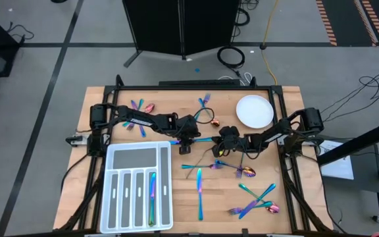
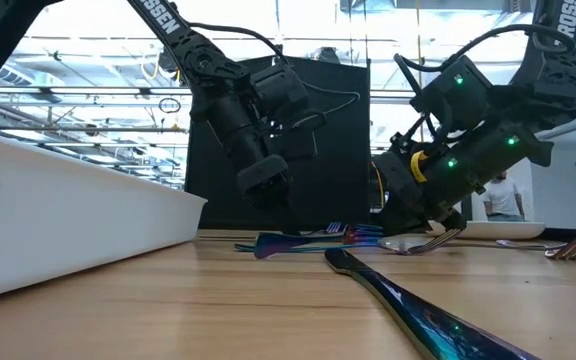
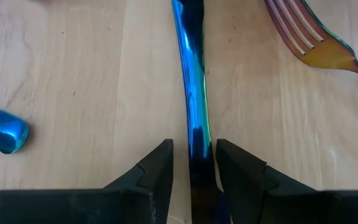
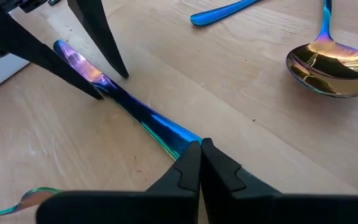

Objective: Sort silverware
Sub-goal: Put the top right iridescent knife into the cutlery tray

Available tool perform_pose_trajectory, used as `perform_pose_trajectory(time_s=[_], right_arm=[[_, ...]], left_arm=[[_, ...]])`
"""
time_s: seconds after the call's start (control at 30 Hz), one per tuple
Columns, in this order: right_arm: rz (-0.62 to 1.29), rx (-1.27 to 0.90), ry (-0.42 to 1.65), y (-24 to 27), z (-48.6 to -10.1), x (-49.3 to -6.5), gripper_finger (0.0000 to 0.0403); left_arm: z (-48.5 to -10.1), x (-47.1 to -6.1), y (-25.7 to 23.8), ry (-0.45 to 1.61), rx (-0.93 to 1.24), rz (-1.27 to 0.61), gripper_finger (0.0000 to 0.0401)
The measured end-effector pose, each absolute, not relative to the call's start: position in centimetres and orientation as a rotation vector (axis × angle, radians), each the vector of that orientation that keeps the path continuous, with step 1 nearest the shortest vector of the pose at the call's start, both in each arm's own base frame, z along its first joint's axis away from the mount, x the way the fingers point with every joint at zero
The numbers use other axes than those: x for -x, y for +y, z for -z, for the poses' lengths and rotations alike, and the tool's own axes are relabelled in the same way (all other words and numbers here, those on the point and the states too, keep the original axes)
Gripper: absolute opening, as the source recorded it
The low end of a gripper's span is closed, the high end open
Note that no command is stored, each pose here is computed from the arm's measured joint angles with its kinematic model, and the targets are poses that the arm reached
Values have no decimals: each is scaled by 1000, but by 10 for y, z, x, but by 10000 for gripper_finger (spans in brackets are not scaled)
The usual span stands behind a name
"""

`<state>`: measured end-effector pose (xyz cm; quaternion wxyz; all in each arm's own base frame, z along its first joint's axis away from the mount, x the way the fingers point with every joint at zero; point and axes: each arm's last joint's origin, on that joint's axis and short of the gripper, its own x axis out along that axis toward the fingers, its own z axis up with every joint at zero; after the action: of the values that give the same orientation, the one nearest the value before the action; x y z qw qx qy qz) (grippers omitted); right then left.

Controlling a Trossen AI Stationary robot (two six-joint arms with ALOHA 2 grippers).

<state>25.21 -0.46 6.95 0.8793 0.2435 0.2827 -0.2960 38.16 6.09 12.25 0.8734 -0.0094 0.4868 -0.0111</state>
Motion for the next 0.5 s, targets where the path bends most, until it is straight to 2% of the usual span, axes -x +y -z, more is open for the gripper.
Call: perform_pose_trajectory(time_s=[0.33,0.5], right_arm=[[619,-512,588,-5,-70,-252,0],[617,-511,586,-5,-70,-252,0]], left_arm=[[-122,-382,62,1012,14,24,47],[-122,-382,63,1011,17,28,25]])
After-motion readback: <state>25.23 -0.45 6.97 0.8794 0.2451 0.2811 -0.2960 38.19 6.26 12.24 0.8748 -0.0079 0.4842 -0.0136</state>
